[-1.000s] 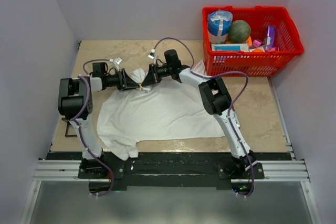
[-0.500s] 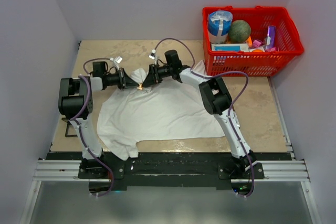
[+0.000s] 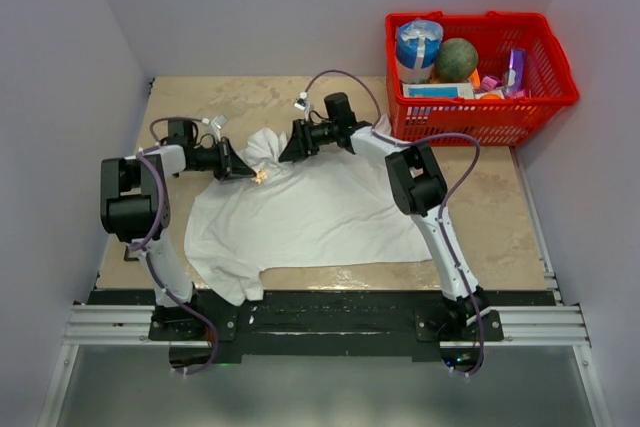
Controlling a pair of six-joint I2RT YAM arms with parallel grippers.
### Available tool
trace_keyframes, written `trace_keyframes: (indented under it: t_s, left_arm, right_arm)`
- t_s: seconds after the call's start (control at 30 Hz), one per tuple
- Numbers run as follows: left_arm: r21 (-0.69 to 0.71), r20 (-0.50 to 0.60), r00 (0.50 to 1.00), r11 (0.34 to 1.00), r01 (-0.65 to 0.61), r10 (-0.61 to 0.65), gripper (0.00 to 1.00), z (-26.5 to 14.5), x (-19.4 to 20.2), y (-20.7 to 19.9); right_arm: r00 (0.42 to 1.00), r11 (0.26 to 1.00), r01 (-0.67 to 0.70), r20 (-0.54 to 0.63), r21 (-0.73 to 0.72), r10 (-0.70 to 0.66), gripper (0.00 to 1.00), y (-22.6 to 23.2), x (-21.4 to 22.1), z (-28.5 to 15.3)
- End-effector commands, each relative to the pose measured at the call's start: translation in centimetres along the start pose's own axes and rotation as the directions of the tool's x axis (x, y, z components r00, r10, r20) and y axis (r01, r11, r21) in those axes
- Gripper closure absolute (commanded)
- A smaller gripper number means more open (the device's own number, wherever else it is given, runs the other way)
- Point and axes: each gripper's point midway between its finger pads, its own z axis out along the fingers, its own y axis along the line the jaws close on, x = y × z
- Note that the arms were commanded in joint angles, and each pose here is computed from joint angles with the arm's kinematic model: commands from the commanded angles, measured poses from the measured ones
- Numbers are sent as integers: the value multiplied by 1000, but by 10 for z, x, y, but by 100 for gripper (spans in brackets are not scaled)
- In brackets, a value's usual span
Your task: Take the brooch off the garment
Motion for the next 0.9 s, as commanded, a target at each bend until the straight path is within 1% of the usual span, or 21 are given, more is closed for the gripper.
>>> trace_keyframes:
  t_s: [0.0, 0.1, 0.13, 0.17, 0.27, 0.3, 0.33, 0.37, 0.4, 0.43, 0.47, 0.5, 0.53, 0.6, 0.63, 0.67, 0.7, 0.73, 0.77, 0.8, 0.87]
  left_arm:
    - [-65, -22, 1000, 998, 8, -10, 100, -21, 18, -4]
    - [-102, 0, 1000, 995, 19, -19, 100, -33, 18, 1]
    - [-112, -14, 999, 993, 34, -36, 100, -36, 24, 1]
    - [-116, -18, 1000, 993, -6, 4, 100, -40, 21, 2]
    - [-41, -18, 999, 998, -36, 35, 100, -45, 17, -12]
    - [13, -1, 999, 999, -47, 47, 100, -44, 14, -23]
    - [36, 55, 991, 991, -126, 124, 100, -43, -2, -28]
    - [51, 87, 991, 993, -104, 99, 100, -44, -8, -38]
    - [50, 120, 985, 990, -130, 123, 100, -43, -17, -42]
    - [47, 187, 961, 975, -218, 206, 100, -43, -38, -49]
    - [54, 215, 956, 974, -218, 202, 100, -42, -50, -57]
    - [53, 228, 948, 970, -239, 221, 100, -37, -57, -64]
    - [50, 250, 936, 962, -269, 249, 100, -35, -67, -69]
    - [53, 278, 926, 958, -281, 256, 100, -30, -85, -82]
    - [58, 336, 893, 940, -336, 299, 100, -32, -101, -92]
    - [107, 351, 916, 963, -246, 195, 100, -30, -104, -96]
    - [127, 382, 909, 965, -231, 167, 100, -29, -110, -100]
    - [149, 444, 874, 946, -289, 197, 100, -32, -122, -112]
    - [210, 434, 898, 962, -176, 70, 100, -26, -118, -107]
    - [236, 443, 895, 956, -172, 51, 100, -23, -118, -113]
    - [252, 450, 890, 945, -210, 78, 100, -23, -116, -121]
  right_arm:
    - [992, 990, 116, 50, 78, -120, 39, 15, -36, -15]
    - [989, 988, 127, 60, 84, -132, 39, 15, -42, -17]
    - [987, 986, 142, 66, 86, -148, 39, 19, -47, -19]
    - [985, 984, 152, 71, 93, -159, 39, 22, -50, -19]
    - [973, 970, 196, 91, 146, -211, 41, 33, -65, -29]
    - [969, 958, 200, 103, 204, -224, 41, 30, -71, -33]
    - [966, 948, 211, 99, 237, -239, 42, 29, -73, -38]
    - [957, 935, 233, 110, 266, -270, 43, 39, -83, -46]
    - [947, 907, 240, 121, 345, -297, 44, 36, -93, -54]
    - [941, 885, 259, 107, 387, -322, 46, 35, -96, -61]
    - [932, 866, 269, 111, 421, -344, 48, 38, -103, -68]
    - [913, 842, 296, 125, 451, -388, 48, 53, -116, -79]
    - [902, 820, 308, 127, 483, -414, 49, 54, -122, -85]
    - [883, 801, 320, 148, 506, -446, 50, 70, -134, -95]
    - [882, 799, 306, 161, 518, -443, 50, 70, -136, -97]
    - [883, 802, 296, 170, 519, -437, 50, 70, -137, -97]
    - [884, 807, 288, 180, 516, -431, 50, 70, -138, -97]
    - [893, 818, 268, 189, 509, -409, 50, 65, -134, -93]
    - [897, 830, 267, 190, 489, -400, 50, 65, -132, -89]
    - [903, 841, 260, 189, 474, -386, 51, 61, -129, -85]
    - [912, 856, 243, 193, 457, -362, 52, 55, -127, -77]
